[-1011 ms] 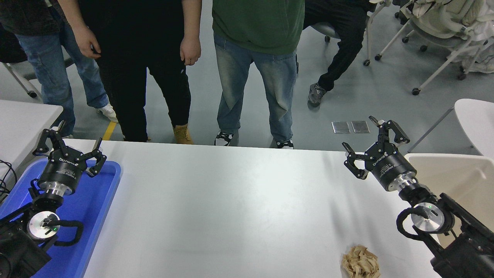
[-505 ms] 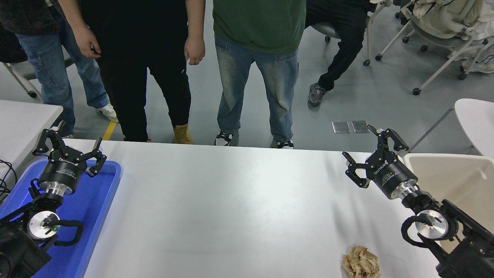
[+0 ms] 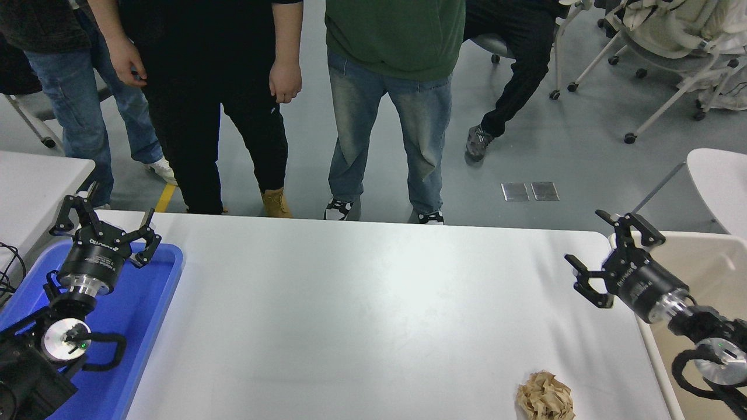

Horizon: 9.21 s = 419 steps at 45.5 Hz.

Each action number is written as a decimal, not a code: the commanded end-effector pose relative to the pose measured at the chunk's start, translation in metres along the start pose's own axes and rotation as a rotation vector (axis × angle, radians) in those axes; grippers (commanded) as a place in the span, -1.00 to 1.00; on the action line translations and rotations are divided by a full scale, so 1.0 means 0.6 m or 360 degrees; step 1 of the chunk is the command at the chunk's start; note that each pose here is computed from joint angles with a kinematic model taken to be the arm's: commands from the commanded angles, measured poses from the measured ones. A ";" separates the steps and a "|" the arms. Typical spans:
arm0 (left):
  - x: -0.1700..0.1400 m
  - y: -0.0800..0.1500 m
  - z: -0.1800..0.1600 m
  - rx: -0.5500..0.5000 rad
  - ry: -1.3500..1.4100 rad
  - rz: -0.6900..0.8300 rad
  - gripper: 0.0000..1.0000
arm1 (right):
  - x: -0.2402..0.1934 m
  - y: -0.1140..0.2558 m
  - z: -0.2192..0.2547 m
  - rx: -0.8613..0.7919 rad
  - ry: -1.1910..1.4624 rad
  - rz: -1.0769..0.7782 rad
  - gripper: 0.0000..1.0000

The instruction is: Clean the table surface

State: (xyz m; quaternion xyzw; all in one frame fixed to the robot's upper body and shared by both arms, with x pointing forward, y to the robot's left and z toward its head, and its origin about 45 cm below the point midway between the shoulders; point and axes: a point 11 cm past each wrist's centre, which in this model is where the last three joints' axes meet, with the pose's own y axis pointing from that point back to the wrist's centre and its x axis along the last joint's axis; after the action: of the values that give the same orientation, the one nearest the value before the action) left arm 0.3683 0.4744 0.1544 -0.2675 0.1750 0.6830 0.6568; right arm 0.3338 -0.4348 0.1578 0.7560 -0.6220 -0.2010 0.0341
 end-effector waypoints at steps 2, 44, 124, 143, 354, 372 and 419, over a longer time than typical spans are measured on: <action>0.000 0.001 0.000 0.0001 0.0001 0.0000 1.00 | 0.048 0.086 -0.026 -0.0259 0.0329 0.0016 1.00; -0.001 0.000 0.000 0.0001 0.0000 -0.0003 1.00 | -0.074 0.180 0.164 -0.1277 0.1684 -0.0693 1.00; -0.001 0.000 0.000 0.0001 0.0000 -0.0003 1.00 | -0.181 0.047 0.217 -0.1275 0.1890 -0.0864 -1.00; 0.000 0.000 0.000 -0.0001 0.0001 -0.0002 1.00 | -0.130 0.072 0.124 -0.1299 0.1888 -0.0761 -1.00; 0.000 0.000 0.000 0.0002 -0.0001 -0.0001 1.00 | 0.008 -0.057 -0.121 -0.0384 0.0268 0.0302 1.00; 0.000 0.000 0.000 0.0002 -0.0001 -0.0001 1.00 | -0.074 -0.096 -0.011 -0.0180 -0.0109 0.0117 1.00; 0.001 0.001 0.000 0.0003 -0.0003 0.0003 1.00 | -0.118 -0.115 -0.006 -0.0016 -0.0349 -0.0030 1.00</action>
State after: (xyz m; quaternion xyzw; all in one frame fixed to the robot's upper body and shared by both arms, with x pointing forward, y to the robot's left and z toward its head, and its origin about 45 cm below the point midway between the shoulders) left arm 0.3678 0.4748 0.1538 -0.2662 0.1752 0.6836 0.6566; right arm 0.3880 -0.3546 0.1547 0.7314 -0.6265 -0.2694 0.0031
